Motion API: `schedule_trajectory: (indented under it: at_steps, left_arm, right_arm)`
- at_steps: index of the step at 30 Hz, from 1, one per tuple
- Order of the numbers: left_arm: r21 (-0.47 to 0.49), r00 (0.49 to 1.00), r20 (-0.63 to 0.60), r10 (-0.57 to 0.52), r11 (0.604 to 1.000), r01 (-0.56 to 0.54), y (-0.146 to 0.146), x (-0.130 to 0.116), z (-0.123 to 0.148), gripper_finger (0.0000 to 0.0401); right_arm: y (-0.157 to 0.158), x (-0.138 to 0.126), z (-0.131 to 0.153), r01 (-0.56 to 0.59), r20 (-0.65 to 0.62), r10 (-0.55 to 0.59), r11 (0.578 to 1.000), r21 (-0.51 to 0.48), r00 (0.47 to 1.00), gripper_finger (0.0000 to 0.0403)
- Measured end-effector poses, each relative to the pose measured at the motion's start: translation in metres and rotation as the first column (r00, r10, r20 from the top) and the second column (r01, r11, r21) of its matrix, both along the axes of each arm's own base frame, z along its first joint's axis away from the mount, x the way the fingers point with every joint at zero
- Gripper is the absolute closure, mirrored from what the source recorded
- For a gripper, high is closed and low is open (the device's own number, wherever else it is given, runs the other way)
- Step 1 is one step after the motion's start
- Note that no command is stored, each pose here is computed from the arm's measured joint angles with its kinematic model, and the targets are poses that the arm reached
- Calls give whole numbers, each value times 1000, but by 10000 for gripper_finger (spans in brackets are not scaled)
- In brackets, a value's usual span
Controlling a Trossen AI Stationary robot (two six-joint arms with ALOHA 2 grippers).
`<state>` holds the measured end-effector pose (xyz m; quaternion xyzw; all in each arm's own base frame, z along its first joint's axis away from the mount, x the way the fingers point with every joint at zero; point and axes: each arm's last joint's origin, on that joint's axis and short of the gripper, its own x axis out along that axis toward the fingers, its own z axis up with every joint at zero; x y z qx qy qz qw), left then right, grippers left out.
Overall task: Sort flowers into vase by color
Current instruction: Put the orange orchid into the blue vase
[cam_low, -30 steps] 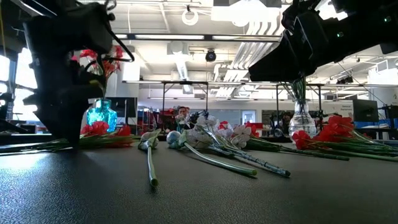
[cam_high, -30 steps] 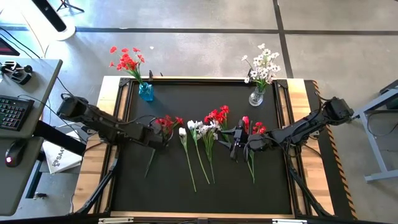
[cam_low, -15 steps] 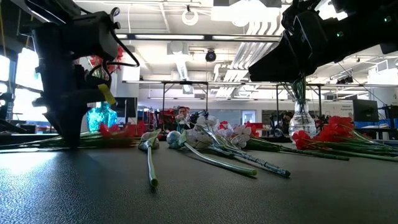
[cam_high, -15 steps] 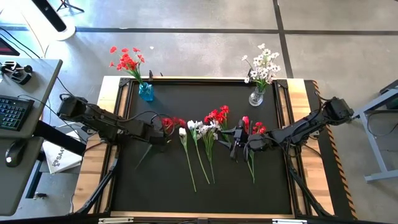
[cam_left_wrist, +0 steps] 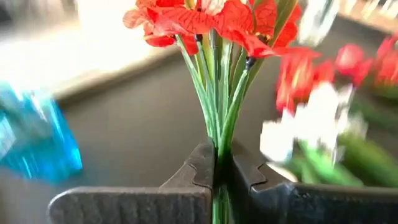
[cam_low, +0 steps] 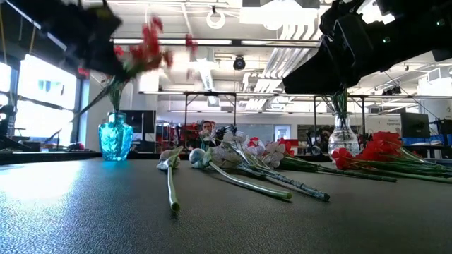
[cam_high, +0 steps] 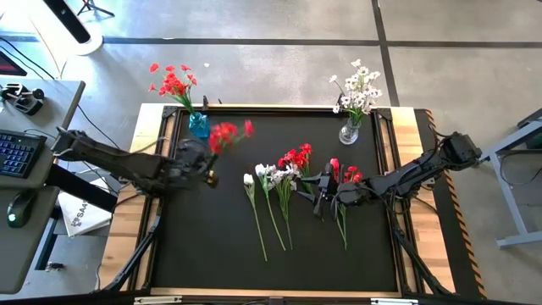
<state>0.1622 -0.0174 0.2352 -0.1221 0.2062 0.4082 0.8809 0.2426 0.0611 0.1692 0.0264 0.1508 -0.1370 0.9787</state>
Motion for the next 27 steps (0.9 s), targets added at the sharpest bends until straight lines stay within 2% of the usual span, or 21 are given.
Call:
schedule_trajectory:
  at_steps: [3, 6, 8, 10, 12, 13, 15, 18, 21, 23, 27]
  left_arm:
    - [145, 997, 53, -56, 988, 47, 6, -5, 23, 399]
    - [263, 981, 104, -161, 956, 128, 13, -8, 48, 400]
    - [357, 946, 135, -295, 905, 232, 17, -9, 63, 400]
    - [472, 880, 192, -433, 827, 304, 22, -11, 70, 400]
    - [587, 820, 237, -521, 749, 306, 29, -15, 70, 400]
    - [630, 812, 255, -525, 727, 272, 34, -17, 68, 400]
    - [683, 840, 273, -469, 710, 174, 44, -24, 61, 400]
    - [722, 905, 285, -317, 692, 15, 60, -34, 50, 400]
    - [743, 942, 295, -160, 658, -121, 73, -45, 42, 400]
    - [744, 954, 291, -67, 643, -182, 81, -52, 36, 400]
    - [723, 957, 288, 42, 646, -246, 95, -60, 23, 400]
  right_arm:
    - [-1, 0, 0, 25, 3, -25, 1000, -9, 1000, 187]
    - [-1, 0, 0, 48, 6, -48, 999, -17, 999, 187]
    - [-2, 0, 1, 52, 8, -52, 998, -21, 999, 187]
    - [-1, 0, 1, 52, 16, -52, 998, -18, 999, 187]
    - [-1, 0, 2, 53, 21, -53, 999, -13, 998, 187]
    - [-1, 0, 2, 53, 25, -53, 999, -12, 998, 187]
    - [-1, 0, 3, 52, 32, -52, 999, -8, 998, 187]
    - [-1, 1, 3, 45, 36, -45, 999, 9, 998, 187]
    - [-1, 1, 3, 44, 37, -44, 999, 14, 998, 187]
    - [-1, 1, 3, 43, 37, -44, 999, 14, 998, 187]
    - [-1, 1, 3, 44, 37, -45, 999, 14, 998, 187]
